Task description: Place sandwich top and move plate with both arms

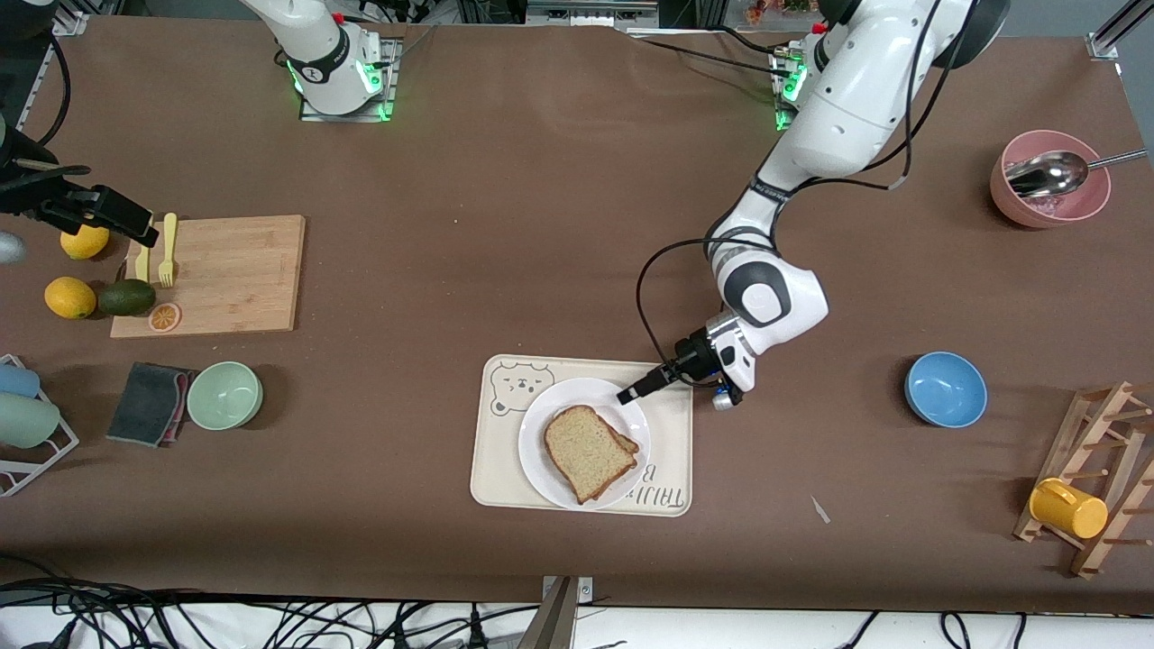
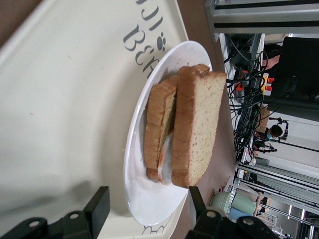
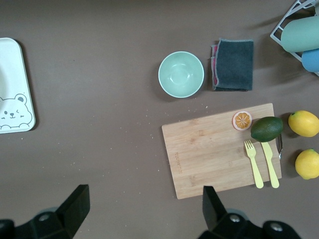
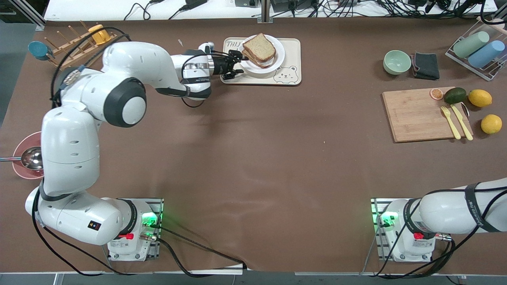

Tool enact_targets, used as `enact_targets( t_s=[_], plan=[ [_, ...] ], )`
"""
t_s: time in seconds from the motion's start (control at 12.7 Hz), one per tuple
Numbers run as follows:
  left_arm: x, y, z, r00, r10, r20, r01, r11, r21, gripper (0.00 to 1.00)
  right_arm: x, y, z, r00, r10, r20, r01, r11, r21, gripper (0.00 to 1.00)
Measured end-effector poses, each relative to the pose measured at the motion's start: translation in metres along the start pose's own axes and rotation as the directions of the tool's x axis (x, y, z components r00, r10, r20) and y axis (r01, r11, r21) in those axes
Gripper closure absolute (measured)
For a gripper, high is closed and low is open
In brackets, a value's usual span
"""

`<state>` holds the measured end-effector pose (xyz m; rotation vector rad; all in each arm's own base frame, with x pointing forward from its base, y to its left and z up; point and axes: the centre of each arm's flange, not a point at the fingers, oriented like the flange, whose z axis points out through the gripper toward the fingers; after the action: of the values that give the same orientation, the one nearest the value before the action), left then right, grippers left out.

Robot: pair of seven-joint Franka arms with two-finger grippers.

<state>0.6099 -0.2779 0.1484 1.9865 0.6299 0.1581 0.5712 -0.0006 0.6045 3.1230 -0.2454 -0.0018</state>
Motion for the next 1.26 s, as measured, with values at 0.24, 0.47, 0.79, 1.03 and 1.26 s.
enact_targets(
  t_s=[0.24,0.47,0.79,1.03,1.26],
  plan=[
    [-0.005,0.005,-0.034,1.0,0.022,-0.002,-0.022,0.999,0.031,0.15,0.0,0.0,0.0,1.0,0.0,0.0,0.0,1.0,0.0,0.0],
    [-0.006,0.012,-0.079,0.998,0.064,-0.012,-0.063,0.996,0.067,0.0,0.0,0.0,0.0,1.0,0.0,0.0,0.0,1.0,0.0,0.0],
    [0.012,0.024,-0.162,0.97,0.241,0.012,-0.24,0.955,0.174,0.0,0.0,0.0,0.0,1.0,0.0,0.0,0.0,1.0,0.0,0.0],
    [0.02,0.042,-0.189,0.912,0.401,0.091,-0.411,0.881,0.234,0.0,0.0,0.0,0.0,1.0,0.0,0.0,0.0,1.0,0.0,0.0],
    [0.027,0.066,-0.214,0.816,0.537,0.212,-0.578,0.766,0.283,0.0,0.0,0.0,0.0,1.0,0.0,0.0,0.0,1.0,0.0,0.0]
  ],
)
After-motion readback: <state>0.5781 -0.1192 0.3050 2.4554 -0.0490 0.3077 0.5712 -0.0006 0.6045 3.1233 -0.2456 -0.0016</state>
